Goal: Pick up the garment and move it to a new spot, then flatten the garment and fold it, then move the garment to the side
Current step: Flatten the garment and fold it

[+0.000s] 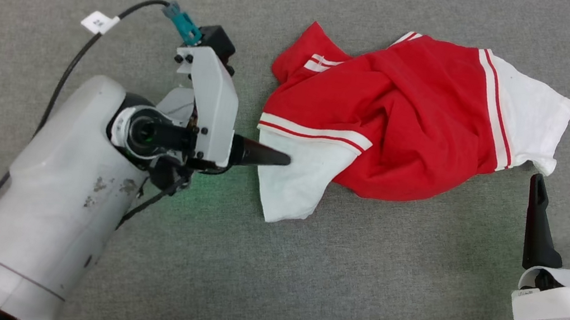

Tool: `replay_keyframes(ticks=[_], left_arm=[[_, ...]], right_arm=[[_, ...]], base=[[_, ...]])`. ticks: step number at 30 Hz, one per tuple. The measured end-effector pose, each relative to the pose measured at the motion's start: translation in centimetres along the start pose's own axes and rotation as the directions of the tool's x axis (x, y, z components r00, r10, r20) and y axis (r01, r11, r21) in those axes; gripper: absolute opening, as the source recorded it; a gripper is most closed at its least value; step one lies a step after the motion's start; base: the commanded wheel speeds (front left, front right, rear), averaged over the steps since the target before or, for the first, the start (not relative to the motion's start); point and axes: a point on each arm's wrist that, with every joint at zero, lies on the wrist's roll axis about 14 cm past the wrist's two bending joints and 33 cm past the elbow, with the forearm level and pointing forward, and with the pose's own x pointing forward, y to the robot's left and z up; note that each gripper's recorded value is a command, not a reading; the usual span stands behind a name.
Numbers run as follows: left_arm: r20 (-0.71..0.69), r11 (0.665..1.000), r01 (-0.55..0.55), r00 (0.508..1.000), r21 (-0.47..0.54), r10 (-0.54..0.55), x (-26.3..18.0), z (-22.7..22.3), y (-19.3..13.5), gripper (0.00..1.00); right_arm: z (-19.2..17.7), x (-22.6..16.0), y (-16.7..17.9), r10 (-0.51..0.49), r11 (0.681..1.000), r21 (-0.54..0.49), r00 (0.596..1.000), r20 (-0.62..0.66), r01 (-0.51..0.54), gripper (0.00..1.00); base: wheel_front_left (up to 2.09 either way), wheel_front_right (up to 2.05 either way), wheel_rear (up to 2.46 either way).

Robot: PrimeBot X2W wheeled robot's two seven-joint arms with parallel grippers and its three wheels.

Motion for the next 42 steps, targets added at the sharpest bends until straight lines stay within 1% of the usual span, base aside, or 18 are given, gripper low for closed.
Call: replay_keyframes(ticks=[2, 3, 4, 5, 6, 7, 8, 14, 17, 21, 24, 26, 29, 35, 39, 41, 42], left_arm=[[0.010, 0.999, 0.029, 1.000, -0.013, -0.029, 0.1, 0.2, -0.7, 1.00], [0.010, 0.999, 0.031, 0.999, -0.012, -0.031, 0.1, 0.2, -0.8, 0.98], [0.011, 0.999, 0.032, 0.999, -0.010, -0.032, 0.2, 0.2, -0.9, 0.87], [0.011, 0.999, 0.033, 0.999, -0.012, -0.033, 0.2, 0.2, -0.9, 0.75], [0.010, 0.999, 0.034, 0.999, -0.014, -0.034, 0.3, 0.1, -0.9, 0.44], [0.009, 0.999, 0.034, 0.999, -0.013, -0.034, 0.3, 0.1, -0.9, 0.27], [0.014, 0.999, 0.036, 0.999, -0.012, -0.035, 0.3, 0.2, -0.9, 0.00], [0.031, 0.999, 0.037, 0.999, -0.017, -0.036, 0.1, 0.3, -1.0, 0.00], [0.047, 0.999, 0.036, 0.998, -0.015, -0.035, -0.2, 0.4, -1.0, 0.00], [0.052, 0.999, 0.039, 0.998, -0.004, -0.039, -0.2, 0.5, -0.9, 0.00], [0.048, 0.999, 0.043, 0.998, 0.004, -0.043, 0.0, 0.5, -0.8, 0.00], [0.053, 0.999, 0.050, 0.997, 0.018, -0.051, 0.1, 0.8, -1.0, 0.00], [0.050, 0.998, 0.059, 0.997, 0.032, -0.060, 0.3, 0.9, -1.0, 0.00], [0.045, 0.996, 0.070, 0.996, 0.047, -0.072, 0.5, 0.8, -0.3, 0.00], [0.046, 0.995, 0.084, 0.995, 0.061, -0.087, 0.5, 0.9, 0.0, 0.00], [0.048, 0.994, 0.089, 0.995, 0.067, -0.093, 0.4, 0.9, 0.2, 0.00], [0.049, 0.993, 0.092, 0.994, 0.069, -0.096, 0.4, 0.9, 0.3, 0.00]], right_arm=[[-0.1, 0.0, 0.1, 0.003, 1.000, 0.003, 1.000, -0.001, -0.003, 1.00], [-0.1, 0.1, 0.2, 0.004, 1.000, 0.004, 1.000, -0.001, -0.004, 1.00], [-0.1, 0.1, 0.3, 0.007, 1.000, 0.004, 1.000, 0.000, -0.007, 1.00], [-0.1, 0.1, 0.3, 0.008, 1.000, 0.005, 1.000, -0.001, -0.008, 1.00], [-0.1, 0.1, 0.4, 0.009, 1.000, 0.005, 1.000, -0.002, -0.009, 1.00], [-0.1, 0.1, 0.4, 0.010, 1.000, 0.006, 1.000, -0.002, -0.010, 1.00], [-0.1, 0.1, 0.4, 0.010, 1.000, 0.007, 1.000, -0.002, -0.010, 1.00], [0.0, 0.1, 0.6, 0.020, 1.000, 0.007, 1.000, -0.004, -0.019, 1.00], [-0.3, 0.4, 1.2, 0.055, 0.998, -0.016, 0.998, -0.040, -0.056, 1.00], [0.0, 2.4, 1.5, 0.121, 0.980, -0.143, 0.985, -0.126, -0.138, 1.00], [-0.1, 4.5, 1.2, 0.138, 0.945, -0.261, 0.963, -0.231, -0.198, 1.00], [-0.2, 6.0, 0.5, 0.122, 0.926, -0.308, 0.947, -0.298, -0.217, 1.00], [-0.6, 7.9, -1.8, 0.048, 0.905, -0.369, 0.912, -0.408, -0.213, 1.00], [-1.3, 11.5, -5.0, -0.080, 0.893, -0.413, 0.840, -0.537, -0.179, 1.00], [-2.5, 13.7, -5.3, -0.113, 0.888, -0.423, 0.805, -0.582, -0.182, 1.00], [-3.6, 14.4, -5.2, -0.120, 0.889, -0.417, 0.782, -0.611, -0.190, 1.00], [-4.2, 14.7, -5.3, -0.128, 0.884, -0.423, 0.769, -0.626, -0.198, 1.00]], base=[[0.00, 0.00, 0.00], [0.00, 0.00, 0.00], [0.00, 0.00, 0.00], [0.00, 0.00, 0.00], [0.00, 0.00, 0.00], [0.00, 0.00, 0.00], [0.00, 0.00, 0.00], [0.00, 0.00, 0.00], [0.00, 0.00, 0.00], [0.00, 0.00, 0.00], [0.00, 0.00, 0.00], [0.00, 0.00, 0.00], [0.00, 0.00, 0.00], [0.00, 0.00, 0.00], [0.00, 0.00, 0.00], [0.00, 0.00, 0.00], [0.00, 0.00, 0.00]])
